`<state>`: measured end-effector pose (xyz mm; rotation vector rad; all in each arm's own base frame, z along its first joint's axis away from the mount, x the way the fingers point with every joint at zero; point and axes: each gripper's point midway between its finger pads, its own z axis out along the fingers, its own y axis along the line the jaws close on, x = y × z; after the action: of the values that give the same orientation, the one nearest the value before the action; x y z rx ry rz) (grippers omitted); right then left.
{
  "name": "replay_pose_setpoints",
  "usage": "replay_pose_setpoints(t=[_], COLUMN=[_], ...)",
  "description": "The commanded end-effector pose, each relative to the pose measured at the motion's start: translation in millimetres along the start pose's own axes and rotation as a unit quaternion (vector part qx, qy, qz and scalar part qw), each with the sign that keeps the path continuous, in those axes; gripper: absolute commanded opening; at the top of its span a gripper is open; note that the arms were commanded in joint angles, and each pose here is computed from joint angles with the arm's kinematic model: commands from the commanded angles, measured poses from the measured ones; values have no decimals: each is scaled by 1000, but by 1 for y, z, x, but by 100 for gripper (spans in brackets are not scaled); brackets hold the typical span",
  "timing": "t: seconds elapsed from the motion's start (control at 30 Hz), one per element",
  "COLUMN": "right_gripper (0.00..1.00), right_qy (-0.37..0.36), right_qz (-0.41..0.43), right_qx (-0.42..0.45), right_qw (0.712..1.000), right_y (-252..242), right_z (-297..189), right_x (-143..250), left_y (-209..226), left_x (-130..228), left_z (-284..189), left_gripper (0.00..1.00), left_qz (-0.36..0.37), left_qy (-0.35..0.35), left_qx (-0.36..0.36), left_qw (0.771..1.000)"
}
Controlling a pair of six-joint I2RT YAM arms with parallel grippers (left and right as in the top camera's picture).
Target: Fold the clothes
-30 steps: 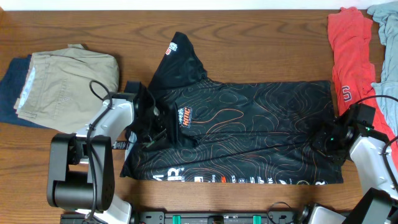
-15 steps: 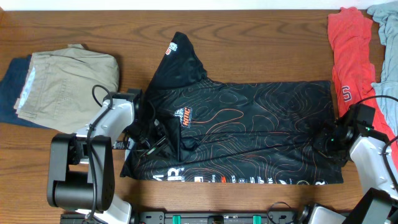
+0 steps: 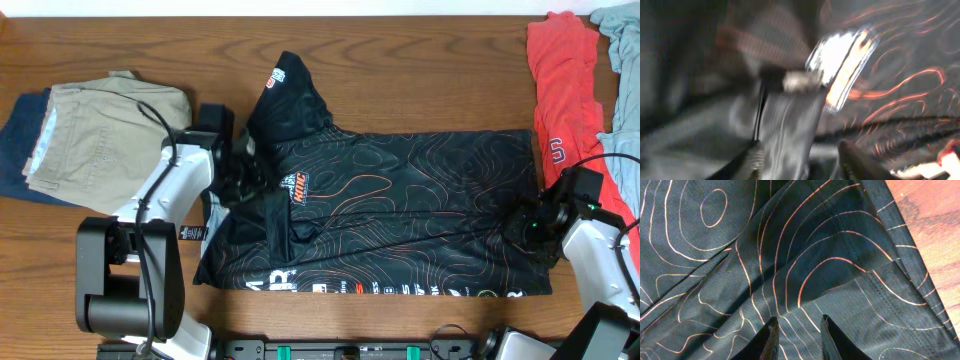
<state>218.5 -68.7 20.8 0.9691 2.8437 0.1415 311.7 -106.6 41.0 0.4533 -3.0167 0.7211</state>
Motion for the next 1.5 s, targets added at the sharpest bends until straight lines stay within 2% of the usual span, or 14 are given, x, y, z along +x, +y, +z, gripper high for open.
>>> replay_pose_setpoints(t=[0.0,0.13,0.9,1.03,1.17,1.4,1.47], right_gripper=[27,27,27,27,27,27,27], right_qy=[-4,-4,-4,-5,-4,-4,-4], right_qz=[-9,-9,-9,-9,-9,-9,-9], right_qx=[2,2,2,2,2,2,2], right_qw=[1000,1000,1000,1000,1000,1000,1000], right_y=[2,2,2,3,3,2,3], right_z=[-2,-2,-2,-2,-2,-2,-2], right_x=[-3,-3,-3,-4,-4,-3,-4], left_y=[16,30,22,22,20,17,20], left_x=[-19,-29,-13,-12,-8,-5,-5], left_z=[-2,-5,28,29,31,34,34], left_gripper=[56,59,58,46,44,19,8], left_qz=[24,25,59,59,65,76,76], left_qy=[-44,-70,-41,-40,-35,-34,-36], left_qx=[-54,-97,-102,-102,-104,-112,-117], left_qw=[997,992,992,992,992,990,990])
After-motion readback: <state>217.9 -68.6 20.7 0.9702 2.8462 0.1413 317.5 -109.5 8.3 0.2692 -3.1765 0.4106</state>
